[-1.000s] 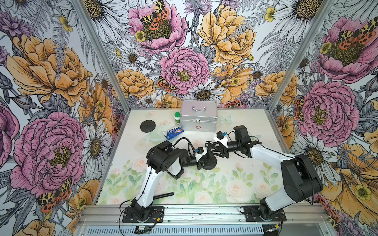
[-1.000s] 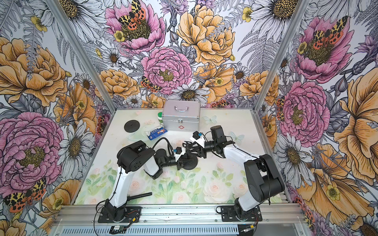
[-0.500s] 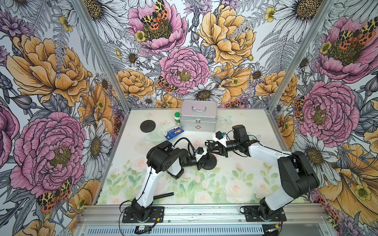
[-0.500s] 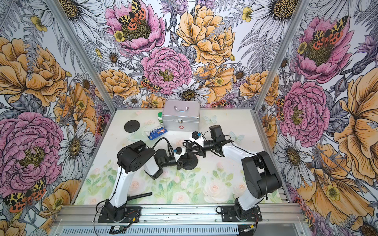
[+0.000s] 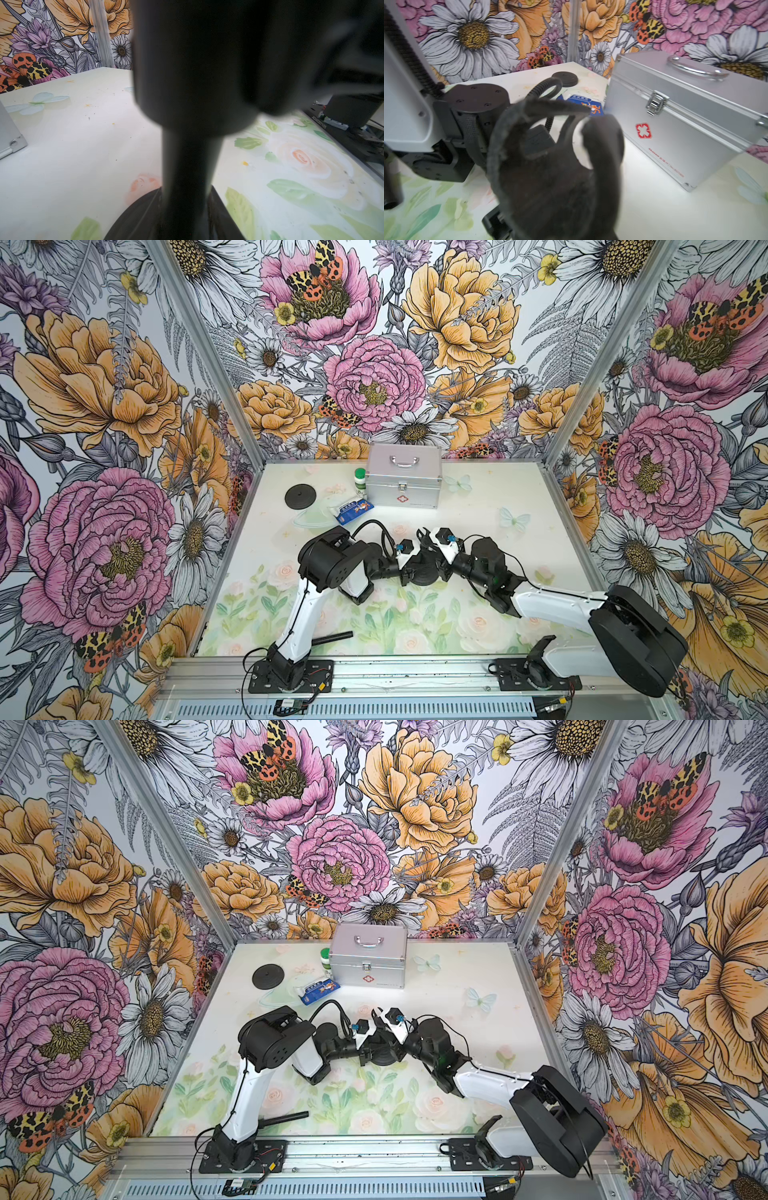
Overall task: Assemble a microphone stand
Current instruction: Screw the microphone stand pole into the microphone stand base.
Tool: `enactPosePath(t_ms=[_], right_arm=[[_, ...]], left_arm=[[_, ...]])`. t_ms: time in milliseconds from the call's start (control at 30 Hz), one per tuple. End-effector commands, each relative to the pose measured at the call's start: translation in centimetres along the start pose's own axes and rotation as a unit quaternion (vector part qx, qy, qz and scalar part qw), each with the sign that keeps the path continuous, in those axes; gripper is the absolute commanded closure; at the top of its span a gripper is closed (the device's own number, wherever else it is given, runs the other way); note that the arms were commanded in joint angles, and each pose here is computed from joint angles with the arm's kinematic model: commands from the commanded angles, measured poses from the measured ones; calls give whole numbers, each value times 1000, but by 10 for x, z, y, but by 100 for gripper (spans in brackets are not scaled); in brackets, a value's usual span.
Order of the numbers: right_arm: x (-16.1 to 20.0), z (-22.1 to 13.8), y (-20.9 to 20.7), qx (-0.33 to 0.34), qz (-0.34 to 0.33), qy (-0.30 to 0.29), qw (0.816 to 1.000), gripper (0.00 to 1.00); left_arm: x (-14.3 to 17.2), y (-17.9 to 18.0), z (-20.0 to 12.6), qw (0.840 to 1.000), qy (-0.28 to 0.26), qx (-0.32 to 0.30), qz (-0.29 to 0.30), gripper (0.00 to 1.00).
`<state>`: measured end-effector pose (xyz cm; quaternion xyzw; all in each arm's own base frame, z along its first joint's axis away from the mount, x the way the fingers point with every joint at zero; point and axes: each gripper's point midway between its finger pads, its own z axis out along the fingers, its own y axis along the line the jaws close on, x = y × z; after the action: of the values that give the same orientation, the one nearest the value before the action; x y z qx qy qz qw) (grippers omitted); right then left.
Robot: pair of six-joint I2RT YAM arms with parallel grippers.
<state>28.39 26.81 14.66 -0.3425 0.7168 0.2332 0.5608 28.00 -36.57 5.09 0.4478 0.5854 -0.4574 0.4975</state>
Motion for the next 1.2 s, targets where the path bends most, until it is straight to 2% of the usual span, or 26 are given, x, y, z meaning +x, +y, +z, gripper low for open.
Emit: enactPosePath(t_ms=[0, 33, 133, 167, 233, 333, 567, 733, 800, 867, 933, 1067, 1167], right_arm=[[45, -1, -27, 106, 37, 62, 992, 100], [43, 1, -17, 74, 22, 60, 995, 94], [38, 1, 10, -30, -25, 61, 997, 69], [36, 0, 16, -62, -33, 58, 996, 64], [28, -9, 24, -136, -45, 41, 989, 59], [20, -18, 14, -187, -48, 28, 981, 50], [-2, -17, 13, -316, -49, 34, 947, 47], [-8, -7, 8, -345, -42, 35, 937, 50], [-8, -4, 6, -345, -45, 34, 937, 55], [-7, -2, 5, -344, -48, 35, 937, 75], [-4, -1, 4, -339, -47, 41, 939, 87], [7, 0, -1, -301, -45, 67, 950, 99], [20, 9, -12, -213, -29, 91, 972, 100]], left_arm=[[30, -9, 1, 999, 36, 12, -29, 66], [30, -10, 1, 999, 36, 13, -27, 66], [29, -9, -1, 999, 36, 10, -24, 66], [29, -9, -1, 999, 36, 10, -25, 66], [30, -12, -1, 999, 38, 10, -23, 66], [31, -14, -2, 999, 40, 10, -16, 66], [31, -15, -3, 999, 41, 12, -15, 66], [30, -14, -4, 999, 40, 13, -17, 66], [32, -15, -4, 999, 41, 14, -15, 66], [31, -13, -5, 999, 40, 11, -15, 66], [31, -12, -5, 999, 40, 10, -18, 66], [33, -13, -5, 999, 42, 12, -19, 66], [32, -11, -5, 999, 40, 9, -21, 66]])
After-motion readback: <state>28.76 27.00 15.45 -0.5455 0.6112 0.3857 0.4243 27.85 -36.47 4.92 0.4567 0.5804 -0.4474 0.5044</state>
